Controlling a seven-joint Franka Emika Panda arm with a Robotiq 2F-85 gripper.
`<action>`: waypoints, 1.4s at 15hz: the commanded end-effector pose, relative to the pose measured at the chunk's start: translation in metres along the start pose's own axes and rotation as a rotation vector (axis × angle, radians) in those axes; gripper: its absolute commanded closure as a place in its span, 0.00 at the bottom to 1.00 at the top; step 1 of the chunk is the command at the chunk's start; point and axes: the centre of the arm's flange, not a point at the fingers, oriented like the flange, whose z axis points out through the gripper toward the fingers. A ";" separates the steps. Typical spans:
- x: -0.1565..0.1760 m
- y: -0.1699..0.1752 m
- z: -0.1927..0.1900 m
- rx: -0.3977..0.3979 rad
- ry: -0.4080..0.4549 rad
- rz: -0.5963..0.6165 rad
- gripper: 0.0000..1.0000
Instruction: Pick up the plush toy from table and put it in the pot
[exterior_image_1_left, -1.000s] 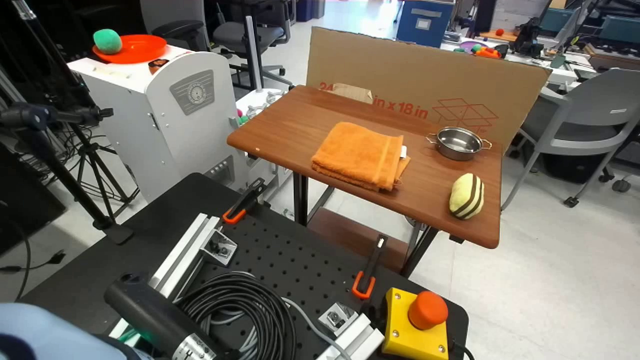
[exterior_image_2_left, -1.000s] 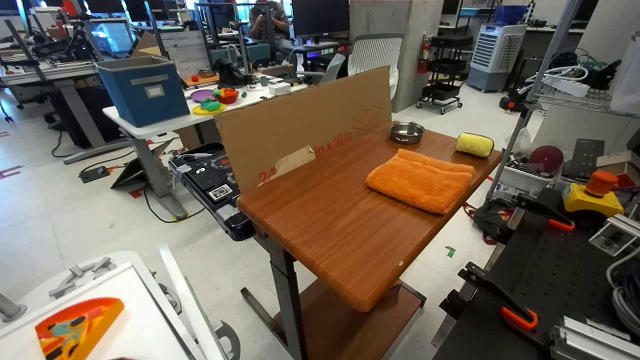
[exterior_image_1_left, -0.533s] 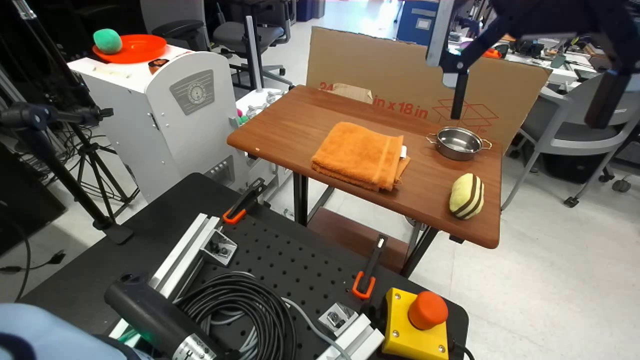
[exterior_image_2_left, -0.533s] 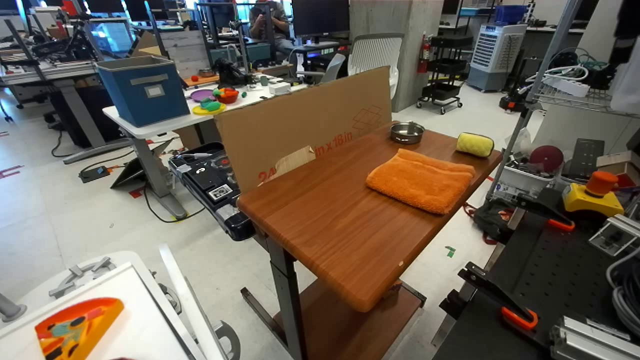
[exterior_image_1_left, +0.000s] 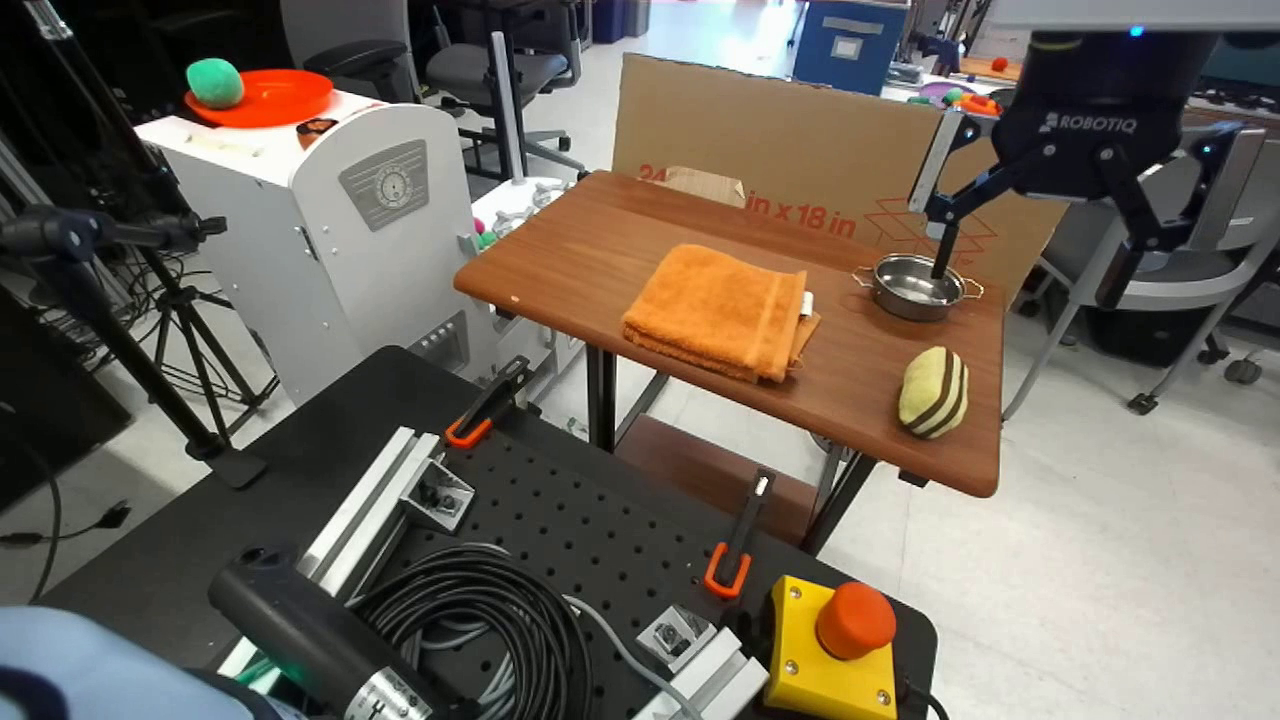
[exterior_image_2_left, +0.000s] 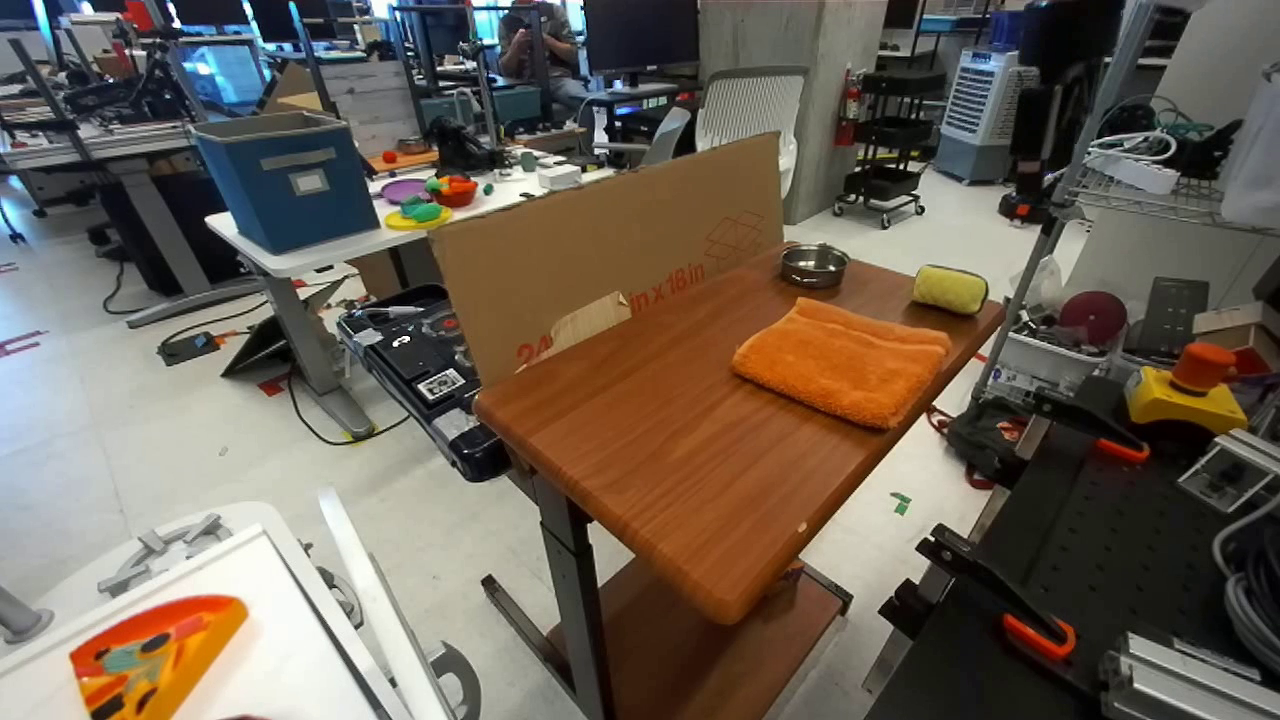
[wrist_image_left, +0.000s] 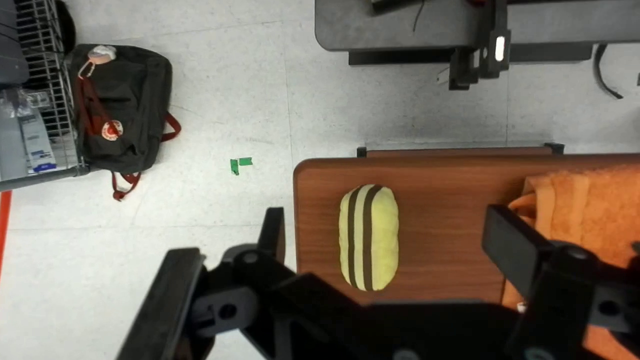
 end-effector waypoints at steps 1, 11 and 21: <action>0.065 0.031 0.026 0.087 -0.033 0.007 0.00; 0.109 0.009 0.123 0.172 -0.138 -0.057 0.00; 0.106 -0.009 0.121 0.097 -0.197 -0.087 0.72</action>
